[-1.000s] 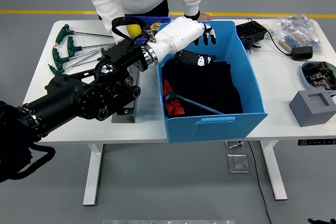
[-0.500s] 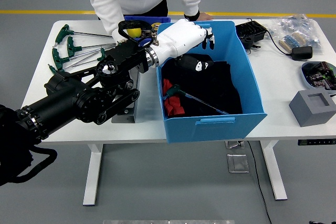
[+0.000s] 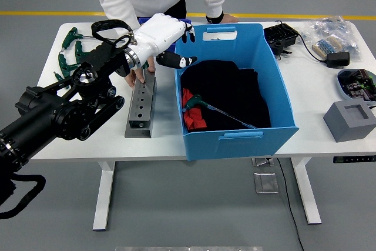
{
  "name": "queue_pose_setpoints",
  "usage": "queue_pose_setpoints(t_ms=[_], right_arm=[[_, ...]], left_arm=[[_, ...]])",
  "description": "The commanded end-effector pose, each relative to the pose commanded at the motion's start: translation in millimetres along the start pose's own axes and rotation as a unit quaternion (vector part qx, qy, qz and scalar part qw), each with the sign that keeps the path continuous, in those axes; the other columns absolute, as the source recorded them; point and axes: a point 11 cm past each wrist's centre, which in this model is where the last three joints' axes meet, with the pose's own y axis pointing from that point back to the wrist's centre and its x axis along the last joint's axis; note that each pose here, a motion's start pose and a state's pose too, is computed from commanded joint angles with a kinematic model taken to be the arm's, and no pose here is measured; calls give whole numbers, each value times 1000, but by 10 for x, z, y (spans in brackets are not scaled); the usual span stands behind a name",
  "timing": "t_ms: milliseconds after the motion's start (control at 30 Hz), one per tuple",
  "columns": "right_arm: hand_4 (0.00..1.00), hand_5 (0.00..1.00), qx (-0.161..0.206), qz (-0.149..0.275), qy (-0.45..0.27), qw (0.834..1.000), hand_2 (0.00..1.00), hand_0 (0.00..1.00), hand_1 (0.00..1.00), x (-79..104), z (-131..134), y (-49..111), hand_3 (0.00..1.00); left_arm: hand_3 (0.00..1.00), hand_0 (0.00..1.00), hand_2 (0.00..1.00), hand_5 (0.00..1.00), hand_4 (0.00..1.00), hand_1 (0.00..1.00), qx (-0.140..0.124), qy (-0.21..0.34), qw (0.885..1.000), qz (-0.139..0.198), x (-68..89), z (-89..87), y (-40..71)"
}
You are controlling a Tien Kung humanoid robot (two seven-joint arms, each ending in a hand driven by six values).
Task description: Lift tool from toolbox,place it in box,lift tool from toolbox,place it in box
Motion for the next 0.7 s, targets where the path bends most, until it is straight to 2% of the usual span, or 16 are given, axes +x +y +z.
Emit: queue_pose_setpoints(t_ms=[133,167,300,400,500,567,700], right_arm=[[790,601,-2,-2,-1,1000,674,663,606,-25,27,-1,538],[789,601,-3,-2,0,1000,674,662,606,-29,30,-1,537],[789,601,-3,-3,0,1000,674,662,606,-43,42,-1,537],[789,601,-4,-4,-1,1000,674,660,606,-58,56,-2,537],[789,601,-5,-4,0,1000,674,660,606,-65,59,-1,537],[788,600,-5,-5,1,1000,673,657,605,-73,61,-1,537],[788,600,-5,-5,2,1000,673,657,605,-79,57,0,537]], left_arm=[[587,344,506,501,754,454,53,60,996,36,89,-226,171],[594,303,470,516,759,390,67,75,994,47,119,-284,219],[594,303,470,516,759,390,122,143,978,85,200,-494,400],[598,284,465,527,763,375,176,210,957,94,122,-626,559],[598,284,465,527,763,375,220,272,934,72,-59,-673,674],[619,276,483,557,740,383,250,317,913,55,-195,-692,740],[619,276,483,557,740,383,292,391,872,38,-386,-725,826]])
